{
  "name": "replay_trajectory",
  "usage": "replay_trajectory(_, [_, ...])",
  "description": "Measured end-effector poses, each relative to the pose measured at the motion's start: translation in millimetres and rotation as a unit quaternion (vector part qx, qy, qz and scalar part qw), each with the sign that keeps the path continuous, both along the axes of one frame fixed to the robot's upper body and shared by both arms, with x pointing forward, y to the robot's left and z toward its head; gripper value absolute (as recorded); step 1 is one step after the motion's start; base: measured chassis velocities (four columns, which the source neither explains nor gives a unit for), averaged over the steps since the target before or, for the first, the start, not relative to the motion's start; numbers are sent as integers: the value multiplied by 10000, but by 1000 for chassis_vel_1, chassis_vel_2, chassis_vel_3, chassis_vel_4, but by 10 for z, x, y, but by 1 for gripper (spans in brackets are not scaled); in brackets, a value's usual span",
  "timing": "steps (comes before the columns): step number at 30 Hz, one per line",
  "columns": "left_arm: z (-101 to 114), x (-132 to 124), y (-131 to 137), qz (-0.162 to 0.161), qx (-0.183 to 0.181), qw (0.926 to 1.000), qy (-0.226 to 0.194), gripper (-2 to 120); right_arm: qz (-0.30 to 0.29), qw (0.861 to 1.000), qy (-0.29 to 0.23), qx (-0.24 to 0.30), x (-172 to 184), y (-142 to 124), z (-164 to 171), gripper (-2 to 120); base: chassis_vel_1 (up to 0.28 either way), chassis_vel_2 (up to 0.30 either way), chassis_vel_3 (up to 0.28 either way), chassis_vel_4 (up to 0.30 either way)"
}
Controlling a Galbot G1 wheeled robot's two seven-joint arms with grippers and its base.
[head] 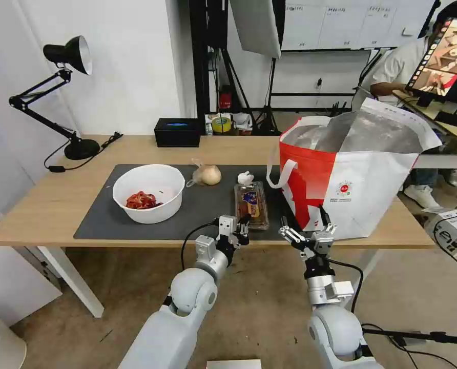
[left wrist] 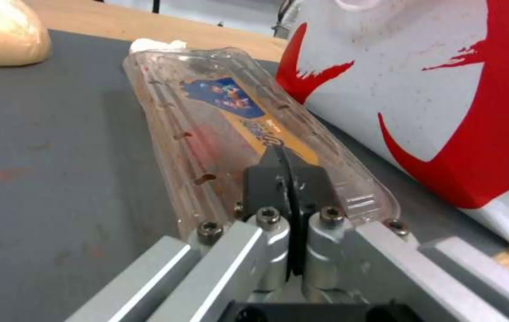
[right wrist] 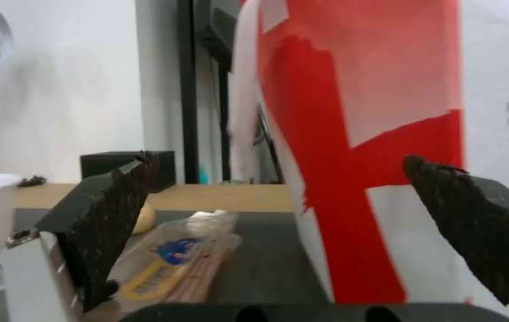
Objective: Pick up the trash from the table and place it into the takeout bag.
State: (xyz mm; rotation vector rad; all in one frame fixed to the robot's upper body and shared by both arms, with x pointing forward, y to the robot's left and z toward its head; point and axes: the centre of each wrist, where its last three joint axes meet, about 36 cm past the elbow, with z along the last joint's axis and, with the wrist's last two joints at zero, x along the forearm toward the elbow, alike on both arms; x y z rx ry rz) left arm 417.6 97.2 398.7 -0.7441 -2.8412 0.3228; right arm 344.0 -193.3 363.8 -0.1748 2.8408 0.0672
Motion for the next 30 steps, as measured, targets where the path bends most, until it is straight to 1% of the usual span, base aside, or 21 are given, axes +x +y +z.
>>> replay_trajectory(7, [8, 0, 14, 5, 11, 10000, -22, 0, 160, 9997, 120, 139, 26, 82, -3, 100, 0, 0, 0, 0])
replay_trajectory(13, [5, -13, 19, 6, 12, 10000, -20, 0, 324, 9970, 422, 556, 56, 132, 26, 100, 0, 0, 0, 0])
replay_trajectory(15, [5, -15, 18, 7, 10, 10000, -18, 0, 342, 9966, 446, 609, 61, 135, 33, 100, 0, 0, 0, 0])
replay_trajectory(18, [2, -22, 14, 6, 5, 10000, -15, 0, 456, 9916, 606, 1046, 91, 149, 114, 100, 0, 0, 0, 0])
replay_trajectory(19, [2, -22, 14, 6, 5, 10000, -15, 0, 456, 9916, 606, 1046, 91, 149, 114, 100, 0, 0, 0, 0])
replay_trajectory(22, [4, -22, 9, 8, -1, 10000, -18, 0, 534, 9849, 786, 1449, 122, 123, 188, 100, 0, 0, 0, 0])
replay_trajectory(23, [4, -22, 9, 8, -1, 10000, -18, 0, 534, 9849, 786, 1449, 122, 123, 188, 100, 0, 0, 0, 0])
replay_trajectory(26, [8, -19, 8, 11, -3, 10000, -25, 0, 656, 9740, 1062, 1889, 183, 45, 275, 100, 0, 0, 0, 0])
replay_trajectory(27, [8, -19, 8, 11, -3, 10000, -25, 0, 656, 9740, 1062, 1889, 183, 45, 275, 100, 0, 0, 0, 0])
replay_trajectory(29, [8, -18, 9, 12, 0, 10000, -26, 0, 708, 9652, 1314, 2147, 255, -21, 336, 100, 0, 0, 0, 0])
replay_trajectory(30, [8, -18, 9, 12, 0, 10000, -26, 0, 708, 9652, 1314, 2147, 255, -21, 336, 100, 0, 0, 0, 0])
